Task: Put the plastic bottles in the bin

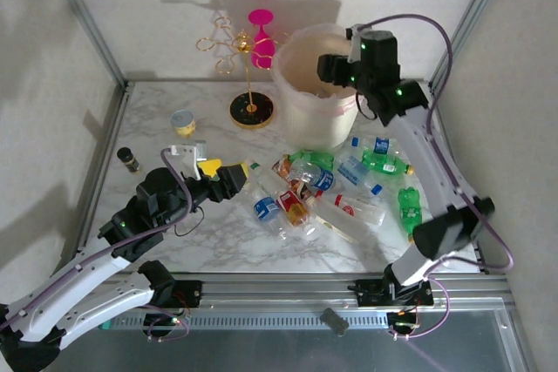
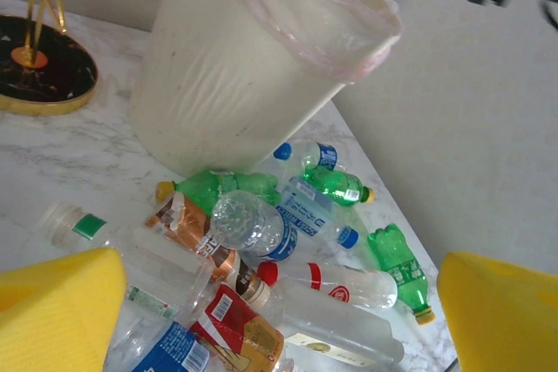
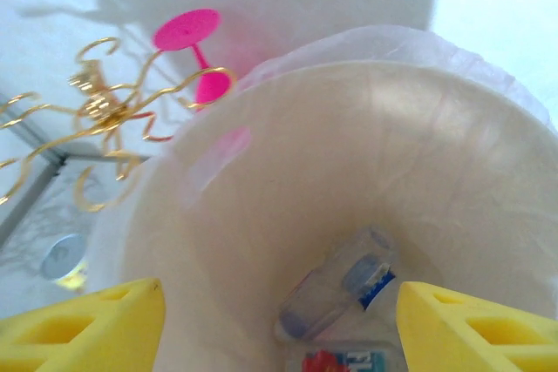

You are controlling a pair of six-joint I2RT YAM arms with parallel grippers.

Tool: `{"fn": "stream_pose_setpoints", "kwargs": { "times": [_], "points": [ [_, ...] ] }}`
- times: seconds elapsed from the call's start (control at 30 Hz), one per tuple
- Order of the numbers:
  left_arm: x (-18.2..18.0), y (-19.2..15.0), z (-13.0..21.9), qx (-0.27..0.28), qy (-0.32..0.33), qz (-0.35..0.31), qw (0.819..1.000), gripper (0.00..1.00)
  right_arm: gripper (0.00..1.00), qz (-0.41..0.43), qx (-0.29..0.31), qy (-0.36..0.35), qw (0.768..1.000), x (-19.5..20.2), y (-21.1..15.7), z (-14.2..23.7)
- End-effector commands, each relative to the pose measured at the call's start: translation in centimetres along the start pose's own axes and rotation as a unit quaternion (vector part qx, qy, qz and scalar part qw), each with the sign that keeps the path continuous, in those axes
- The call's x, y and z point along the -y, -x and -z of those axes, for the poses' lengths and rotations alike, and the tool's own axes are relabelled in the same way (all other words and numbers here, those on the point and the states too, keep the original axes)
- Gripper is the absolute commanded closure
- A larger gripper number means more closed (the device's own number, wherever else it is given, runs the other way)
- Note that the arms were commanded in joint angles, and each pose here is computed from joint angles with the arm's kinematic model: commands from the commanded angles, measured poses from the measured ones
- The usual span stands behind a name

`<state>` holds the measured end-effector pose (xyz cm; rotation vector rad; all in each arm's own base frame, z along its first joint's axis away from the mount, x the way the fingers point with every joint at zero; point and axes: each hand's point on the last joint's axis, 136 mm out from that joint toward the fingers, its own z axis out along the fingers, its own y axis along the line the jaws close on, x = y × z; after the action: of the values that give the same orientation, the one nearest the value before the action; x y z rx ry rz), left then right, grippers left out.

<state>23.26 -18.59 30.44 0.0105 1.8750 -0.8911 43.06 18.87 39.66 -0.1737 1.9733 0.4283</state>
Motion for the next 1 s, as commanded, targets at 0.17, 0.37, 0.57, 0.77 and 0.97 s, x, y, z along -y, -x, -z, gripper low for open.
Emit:
{"fn": "stream_pose_setpoints", "kwargs": {
  "times": [0.17, 0.37, 0.57, 0.77, 0.97],
  "points": [
    [-3.5, 0.1, 1.0, 0.024, 0.089, 0.053, 0.994, 0.08, 0.33, 0.028, 0.012, 0.085, 0.996, -5.9, -6.1, 7.5],
    [-6.9, -2.9, 1.3, -0.016, 0.166, 0.082, 0.983, 0.08, 0.35, 0.071, -0.070, 0.082, 0.992, -7.6, -14.0, 9.7],
    [-9.5, -5.4, 1.7, -0.037, 0.214, 0.093, 0.972, 0.07, 0.37, 0.105, -0.157, 0.074, 0.979, -8.2, -20.7, 10.3],
    [-11.1, -6.0, 1.6, -0.045, 0.259, 0.076, 0.962, 0.07, 0.35, 0.138, -0.262, 0.121, 0.948, -12.6, -27.8, 9.7],
    [-11.9, -5.7, 1.7, -0.041, 0.288, 0.063, 0.955, 0.07, 0.34, 0.137, -0.332, 0.130, 0.924, -16.7, -33.6, 7.0]
  ]
}}
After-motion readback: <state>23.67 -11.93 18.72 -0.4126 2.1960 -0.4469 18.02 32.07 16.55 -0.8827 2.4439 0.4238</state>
